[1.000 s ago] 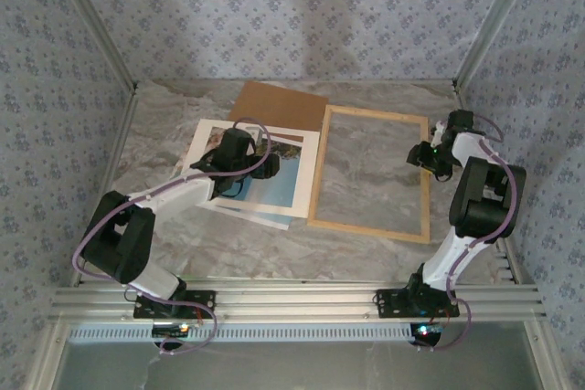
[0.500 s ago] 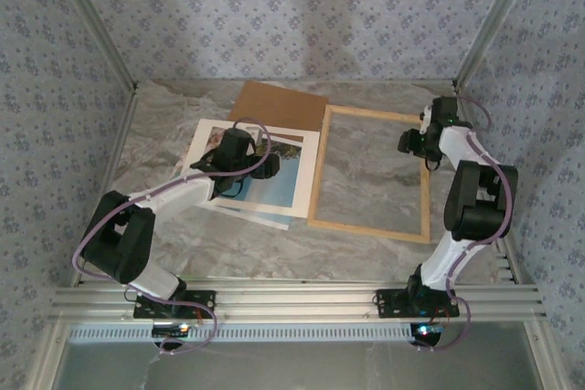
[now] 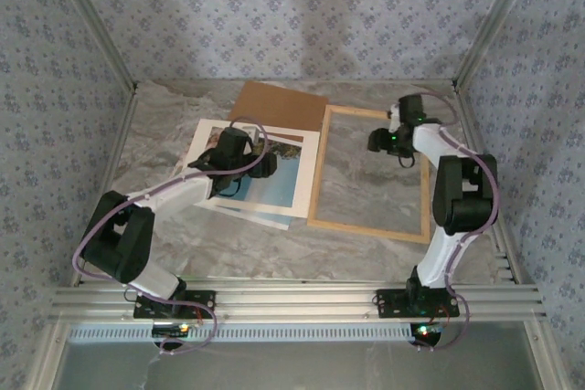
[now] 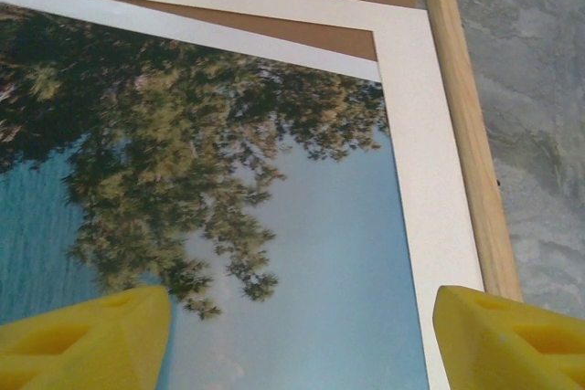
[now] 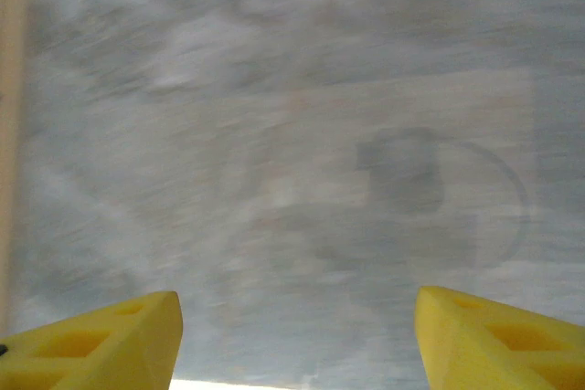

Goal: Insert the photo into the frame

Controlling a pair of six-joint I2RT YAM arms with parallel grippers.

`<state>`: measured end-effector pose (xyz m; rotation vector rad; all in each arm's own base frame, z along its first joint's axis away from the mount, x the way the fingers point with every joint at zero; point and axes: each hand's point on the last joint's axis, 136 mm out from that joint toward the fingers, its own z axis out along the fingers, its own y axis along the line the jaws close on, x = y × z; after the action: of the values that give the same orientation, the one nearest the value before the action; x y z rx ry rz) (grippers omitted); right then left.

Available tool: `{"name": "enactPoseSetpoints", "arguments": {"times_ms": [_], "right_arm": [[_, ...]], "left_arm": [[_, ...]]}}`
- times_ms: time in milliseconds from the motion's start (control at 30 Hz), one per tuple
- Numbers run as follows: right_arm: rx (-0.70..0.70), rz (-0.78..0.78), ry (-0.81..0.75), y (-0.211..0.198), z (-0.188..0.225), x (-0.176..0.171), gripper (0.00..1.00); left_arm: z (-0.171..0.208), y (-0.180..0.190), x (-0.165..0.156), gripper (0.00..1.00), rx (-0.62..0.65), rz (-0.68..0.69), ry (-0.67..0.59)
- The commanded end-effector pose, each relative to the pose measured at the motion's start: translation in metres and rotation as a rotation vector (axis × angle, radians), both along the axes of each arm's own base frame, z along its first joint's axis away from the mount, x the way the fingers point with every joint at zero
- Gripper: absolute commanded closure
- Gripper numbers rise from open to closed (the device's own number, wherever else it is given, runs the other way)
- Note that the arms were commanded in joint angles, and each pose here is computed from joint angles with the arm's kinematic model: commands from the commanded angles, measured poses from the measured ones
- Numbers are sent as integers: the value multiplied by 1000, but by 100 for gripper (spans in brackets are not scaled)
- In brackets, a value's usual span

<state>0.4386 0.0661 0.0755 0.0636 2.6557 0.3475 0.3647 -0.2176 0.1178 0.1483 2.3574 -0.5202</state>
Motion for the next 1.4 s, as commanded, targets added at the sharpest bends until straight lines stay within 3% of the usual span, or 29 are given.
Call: {"name": "enactPoseSetpoints", "arguments": {"times_ms": [0, 233, 333, 633, 867, 1067, 1367], "right_arm": [[123, 172, -65, 91, 29, -17, 29], [240, 395, -103, 216, 32, -39, 32], [232, 414, -52, 240, 14, -44, 33], [153, 347, 57, 225, -28, -44, 36], [85, 291, 142, 188, -42, -58, 36], [32, 233, 147, 158, -40, -55, 36], [54, 147, 42, 176, -29, -19, 34]], "left_arm": [[12, 6, 7, 24, -35, 32, 11], [5, 55, 18, 24, -47, 189, 71], [5, 73, 20, 24, -61, 248, 69], [-4, 90, 17, 24, -64, 306, 88], [-4, 92, 16, 24, -56, 302, 81], [-7, 94, 15, 24, -42, 305, 82], [-3, 80, 28, 24, -94, 269, 77]]}}
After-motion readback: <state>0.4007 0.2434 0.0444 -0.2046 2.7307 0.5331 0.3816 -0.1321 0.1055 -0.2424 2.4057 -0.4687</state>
